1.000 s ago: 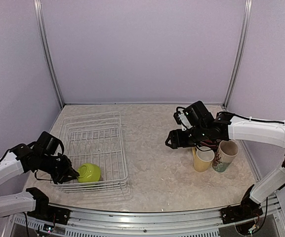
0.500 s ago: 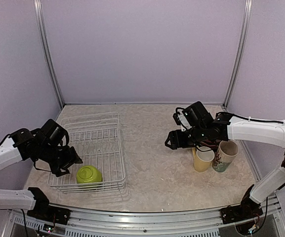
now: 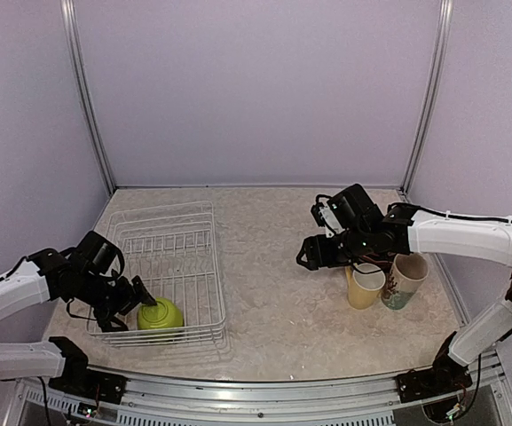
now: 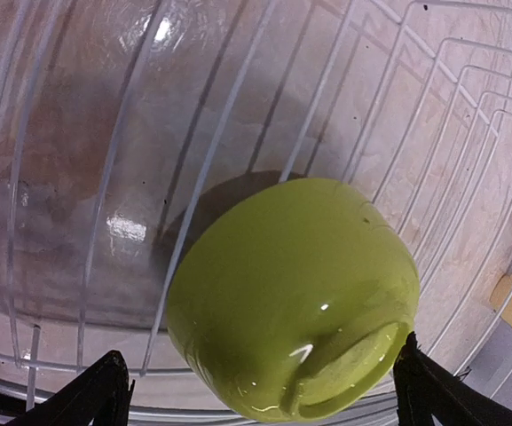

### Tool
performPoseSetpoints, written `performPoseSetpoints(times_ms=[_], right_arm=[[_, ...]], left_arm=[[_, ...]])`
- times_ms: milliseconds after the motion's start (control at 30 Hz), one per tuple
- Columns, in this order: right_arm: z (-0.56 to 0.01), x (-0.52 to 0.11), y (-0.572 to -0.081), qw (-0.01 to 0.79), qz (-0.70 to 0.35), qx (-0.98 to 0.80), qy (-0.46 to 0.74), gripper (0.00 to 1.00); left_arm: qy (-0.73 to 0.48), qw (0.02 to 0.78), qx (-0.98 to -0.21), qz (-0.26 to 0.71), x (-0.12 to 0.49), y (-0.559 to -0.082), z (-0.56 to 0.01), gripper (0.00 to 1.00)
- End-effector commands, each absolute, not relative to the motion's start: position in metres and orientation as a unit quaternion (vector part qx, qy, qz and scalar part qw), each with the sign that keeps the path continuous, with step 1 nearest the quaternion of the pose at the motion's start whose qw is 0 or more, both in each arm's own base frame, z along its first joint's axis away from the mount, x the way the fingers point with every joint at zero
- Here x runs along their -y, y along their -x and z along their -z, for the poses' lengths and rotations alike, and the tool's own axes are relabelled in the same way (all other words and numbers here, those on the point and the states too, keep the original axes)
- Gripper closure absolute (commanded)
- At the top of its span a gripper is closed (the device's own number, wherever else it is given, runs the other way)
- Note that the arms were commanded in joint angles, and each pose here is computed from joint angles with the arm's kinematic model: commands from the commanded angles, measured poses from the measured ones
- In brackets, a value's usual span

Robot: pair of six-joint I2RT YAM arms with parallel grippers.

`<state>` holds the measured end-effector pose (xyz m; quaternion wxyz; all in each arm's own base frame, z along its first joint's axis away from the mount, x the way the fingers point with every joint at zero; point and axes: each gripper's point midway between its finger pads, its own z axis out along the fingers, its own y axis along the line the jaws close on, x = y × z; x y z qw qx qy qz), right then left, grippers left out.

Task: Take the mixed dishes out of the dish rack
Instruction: Adjust the bowl on the dish rack.

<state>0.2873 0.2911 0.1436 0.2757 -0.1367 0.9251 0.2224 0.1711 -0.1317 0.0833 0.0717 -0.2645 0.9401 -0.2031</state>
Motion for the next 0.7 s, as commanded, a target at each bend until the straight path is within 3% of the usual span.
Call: performPoseSetpoints(times_ms=[0, 667], right_arm=[[-0.148, -0.295, -0.283, 0.28, -0.233, -0.921, 0.14, 0.3], [-0.145, -0.299, -0.281, 0.276, -0.24, -0.92, 0.138, 0.3]], left_arm=[[0.284, 0.083, -0.914, 0.278, 0.141, -0.179, -0.079, 0.01], [0.271, 0.065, -0.913, 0.299, 0.156, -0.189, -0.057, 0.01]])
